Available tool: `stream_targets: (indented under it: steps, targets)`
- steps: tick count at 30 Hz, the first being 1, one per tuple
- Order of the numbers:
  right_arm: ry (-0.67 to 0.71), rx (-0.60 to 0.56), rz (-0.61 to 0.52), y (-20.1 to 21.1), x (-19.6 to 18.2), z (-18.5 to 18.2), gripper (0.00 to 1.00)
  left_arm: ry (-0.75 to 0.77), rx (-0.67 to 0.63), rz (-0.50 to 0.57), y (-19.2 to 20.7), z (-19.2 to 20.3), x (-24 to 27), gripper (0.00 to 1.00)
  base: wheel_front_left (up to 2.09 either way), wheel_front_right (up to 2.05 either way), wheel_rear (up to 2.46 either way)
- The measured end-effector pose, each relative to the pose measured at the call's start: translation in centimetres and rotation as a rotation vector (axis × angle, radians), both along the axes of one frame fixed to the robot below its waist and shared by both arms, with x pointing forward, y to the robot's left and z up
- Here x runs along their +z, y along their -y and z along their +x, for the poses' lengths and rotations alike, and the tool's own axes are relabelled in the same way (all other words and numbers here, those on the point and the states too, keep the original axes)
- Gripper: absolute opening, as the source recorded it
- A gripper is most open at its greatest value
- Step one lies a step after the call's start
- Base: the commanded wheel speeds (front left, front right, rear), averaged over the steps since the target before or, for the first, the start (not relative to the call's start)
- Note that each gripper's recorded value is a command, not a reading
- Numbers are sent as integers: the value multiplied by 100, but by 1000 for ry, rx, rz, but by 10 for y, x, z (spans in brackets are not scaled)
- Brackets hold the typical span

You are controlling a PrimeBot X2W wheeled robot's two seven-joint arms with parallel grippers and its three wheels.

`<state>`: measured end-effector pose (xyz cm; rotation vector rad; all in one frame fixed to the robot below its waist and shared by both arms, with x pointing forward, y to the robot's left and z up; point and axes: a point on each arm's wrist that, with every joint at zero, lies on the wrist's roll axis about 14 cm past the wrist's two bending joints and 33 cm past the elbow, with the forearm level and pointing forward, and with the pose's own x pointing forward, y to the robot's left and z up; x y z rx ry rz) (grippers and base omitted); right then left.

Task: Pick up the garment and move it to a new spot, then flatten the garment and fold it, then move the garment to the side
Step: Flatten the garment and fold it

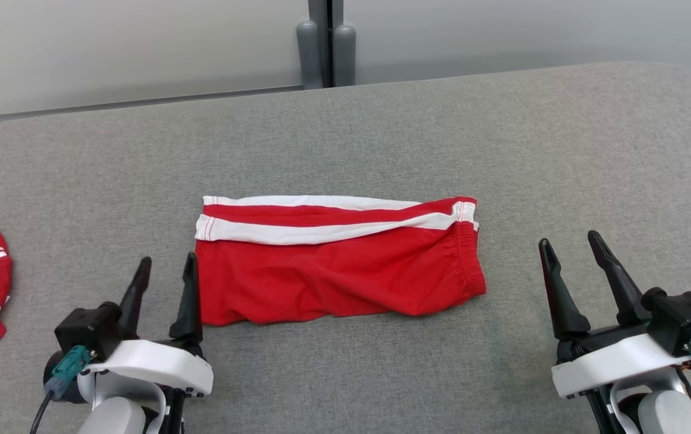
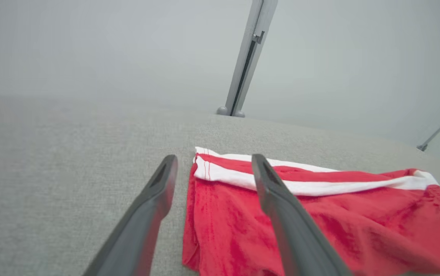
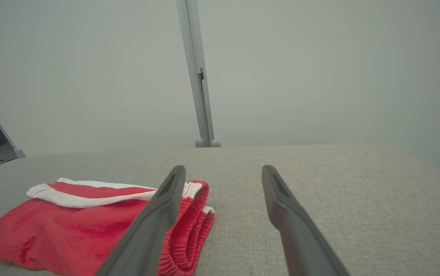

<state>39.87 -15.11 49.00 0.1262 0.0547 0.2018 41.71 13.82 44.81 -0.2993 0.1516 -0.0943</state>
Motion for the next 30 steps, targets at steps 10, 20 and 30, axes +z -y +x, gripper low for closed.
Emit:
stream_targets:
  steps: [10, 20, 30]
  targets:
    - [17, 16, -24, -2, 13, -7, 100, 241, 91, 139, -35, -14, 72, 100, 0, 0, 0]
    - [4, 9, -32, 2, 14, -18, 100, 232, 93, 175, -42, -37, 72, 100, 0, 0, 0]
    - [-7, 12, -37, 3, 12, -14, 100, 209, 90, 179, -44, -42, 68, 100, 0, 0, 0]
